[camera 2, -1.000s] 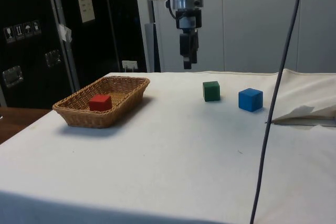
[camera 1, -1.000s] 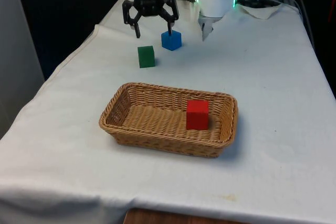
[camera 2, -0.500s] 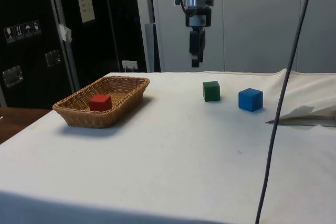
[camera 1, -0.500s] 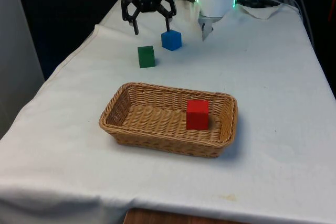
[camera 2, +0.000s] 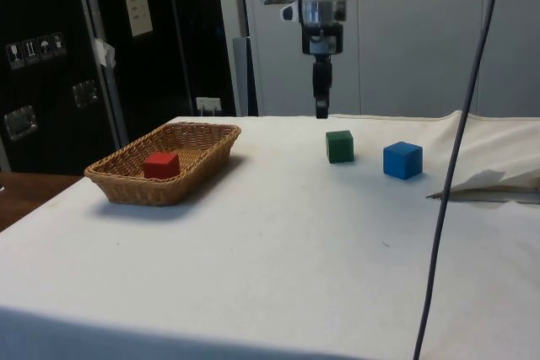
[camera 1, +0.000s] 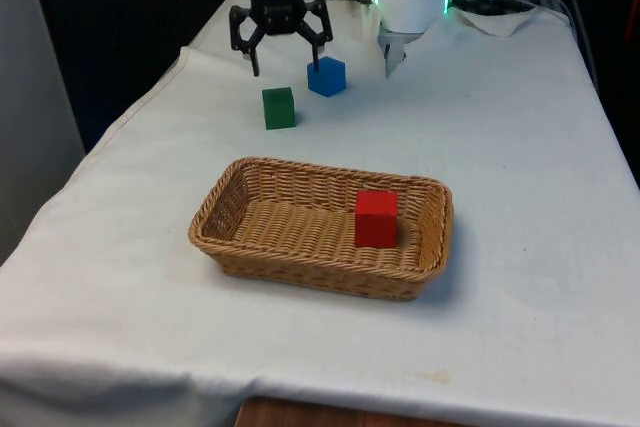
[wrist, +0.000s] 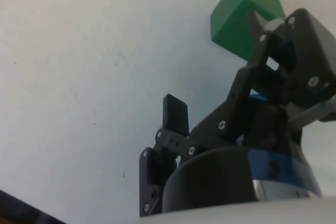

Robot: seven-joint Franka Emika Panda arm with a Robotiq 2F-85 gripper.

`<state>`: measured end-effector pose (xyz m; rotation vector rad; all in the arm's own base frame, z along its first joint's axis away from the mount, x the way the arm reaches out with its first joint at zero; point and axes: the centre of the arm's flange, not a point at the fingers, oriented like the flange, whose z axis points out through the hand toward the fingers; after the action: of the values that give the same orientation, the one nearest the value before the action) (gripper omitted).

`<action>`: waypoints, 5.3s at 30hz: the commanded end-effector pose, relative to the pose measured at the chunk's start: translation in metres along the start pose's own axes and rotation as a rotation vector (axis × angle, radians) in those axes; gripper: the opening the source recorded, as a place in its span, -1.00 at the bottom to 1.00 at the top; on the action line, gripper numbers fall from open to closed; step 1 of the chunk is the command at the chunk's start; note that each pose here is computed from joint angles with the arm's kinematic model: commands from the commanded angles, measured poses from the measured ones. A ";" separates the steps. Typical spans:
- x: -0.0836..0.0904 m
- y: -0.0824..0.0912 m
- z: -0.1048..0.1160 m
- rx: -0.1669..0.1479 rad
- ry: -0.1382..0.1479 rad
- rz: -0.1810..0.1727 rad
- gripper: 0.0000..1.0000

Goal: Pick up exactly two blocks and place them into the basket.

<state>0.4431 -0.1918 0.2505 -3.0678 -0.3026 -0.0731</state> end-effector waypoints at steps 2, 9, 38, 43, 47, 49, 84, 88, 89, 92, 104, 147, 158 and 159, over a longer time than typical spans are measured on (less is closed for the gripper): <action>-0.002 0.000 0.001 -0.009 0.010 -0.013 1.00; -0.014 0.001 0.009 -0.012 -0.004 -0.022 1.00; -0.017 -0.014 0.055 -0.099 -0.035 -0.098 1.00; -0.017 -0.015 0.064 -0.114 -0.051 -0.106 1.00; -0.019 -0.013 0.069 -0.118 -0.075 -0.106 1.00; -0.018 -0.014 0.068 -0.119 -0.062 -0.109 1.00; 0.017 -0.004 0.024 -0.106 -0.024 -0.073 -0.99; 0.027 -0.006 0.009 -0.103 -0.008 -0.062 -0.99; 0.026 -0.007 0.010 -0.094 0.003 -0.067 -0.99; 0.034 -0.010 -0.002 -0.103 0.008 -0.052 -0.99; 0.041 -0.019 -0.014 -0.087 -0.018 -0.014 -0.99; 0.081 -0.042 -0.061 -0.034 -0.083 0.157 -0.99; 0.103 -0.053 -0.069 -0.043 -0.067 0.194 -0.99; 0.107 -0.055 -0.069 -0.044 -0.065 0.201 -0.99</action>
<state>0.5320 -0.1226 0.3279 -3.1307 -0.0042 0.0218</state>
